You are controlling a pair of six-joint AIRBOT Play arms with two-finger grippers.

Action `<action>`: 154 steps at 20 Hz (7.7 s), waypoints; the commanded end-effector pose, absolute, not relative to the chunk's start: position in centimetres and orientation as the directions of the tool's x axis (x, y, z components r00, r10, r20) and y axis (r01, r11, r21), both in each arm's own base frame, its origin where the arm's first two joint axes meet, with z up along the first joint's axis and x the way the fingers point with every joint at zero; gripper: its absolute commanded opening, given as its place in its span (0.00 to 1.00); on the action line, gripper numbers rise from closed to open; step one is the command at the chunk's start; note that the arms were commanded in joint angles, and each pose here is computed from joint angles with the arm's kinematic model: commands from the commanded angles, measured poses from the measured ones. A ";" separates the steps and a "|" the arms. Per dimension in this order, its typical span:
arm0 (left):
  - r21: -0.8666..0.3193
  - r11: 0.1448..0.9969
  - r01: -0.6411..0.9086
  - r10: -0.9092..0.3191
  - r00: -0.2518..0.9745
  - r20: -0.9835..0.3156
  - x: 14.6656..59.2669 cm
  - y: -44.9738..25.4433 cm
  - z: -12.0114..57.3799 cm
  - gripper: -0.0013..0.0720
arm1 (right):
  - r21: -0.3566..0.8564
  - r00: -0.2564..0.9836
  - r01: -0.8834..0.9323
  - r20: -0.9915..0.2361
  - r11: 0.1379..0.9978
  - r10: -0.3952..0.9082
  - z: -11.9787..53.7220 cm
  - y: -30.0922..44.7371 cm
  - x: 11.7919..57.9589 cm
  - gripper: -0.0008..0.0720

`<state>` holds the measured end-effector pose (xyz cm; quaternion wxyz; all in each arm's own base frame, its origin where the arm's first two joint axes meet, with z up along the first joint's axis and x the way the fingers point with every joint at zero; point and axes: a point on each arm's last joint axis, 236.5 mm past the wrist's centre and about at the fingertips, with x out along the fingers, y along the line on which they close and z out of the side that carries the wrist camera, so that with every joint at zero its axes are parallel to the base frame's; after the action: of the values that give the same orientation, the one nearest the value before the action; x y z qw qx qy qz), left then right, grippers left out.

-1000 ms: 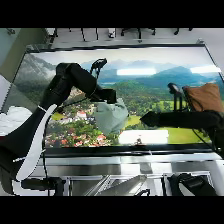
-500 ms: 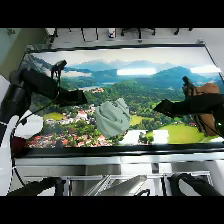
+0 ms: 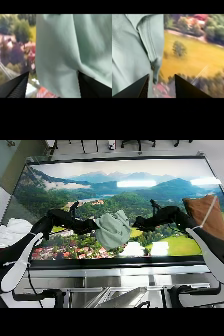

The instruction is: Fold the shirts.

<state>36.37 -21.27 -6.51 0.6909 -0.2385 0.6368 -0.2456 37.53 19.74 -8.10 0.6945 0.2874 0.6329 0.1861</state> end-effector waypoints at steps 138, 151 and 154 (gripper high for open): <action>-0.609 0.793 -0.023 -0.600 -0.204 -0.774 38.0 -8.0 -10.3 0.98 | 0.585 0.178 0.183 -0.810 0.790 0.559 -10.1 1.8 39.5 0.58; -0.642 0.766 0.020 -0.624 -0.214 -0.751 38.0 -10.8 -9.3 0.04 | 0.672 0.231 0.109 -0.734 0.732 0.639 -10.4 8.1 43.5 0.04; -0.745 0.648 0.159 -0.751 -0.028 -0.659 41.0 -13.9 1.1 0.04 | 0.729 0.288 -0.052 -0.644 0.683 0.709 -1.7 10.2 45.1 0.03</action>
<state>39.13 -11.34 -6.62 0.6156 -0.2106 0.7026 -0.2883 43.81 7.72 -8.55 0.7306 0.2957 0.5840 0.1943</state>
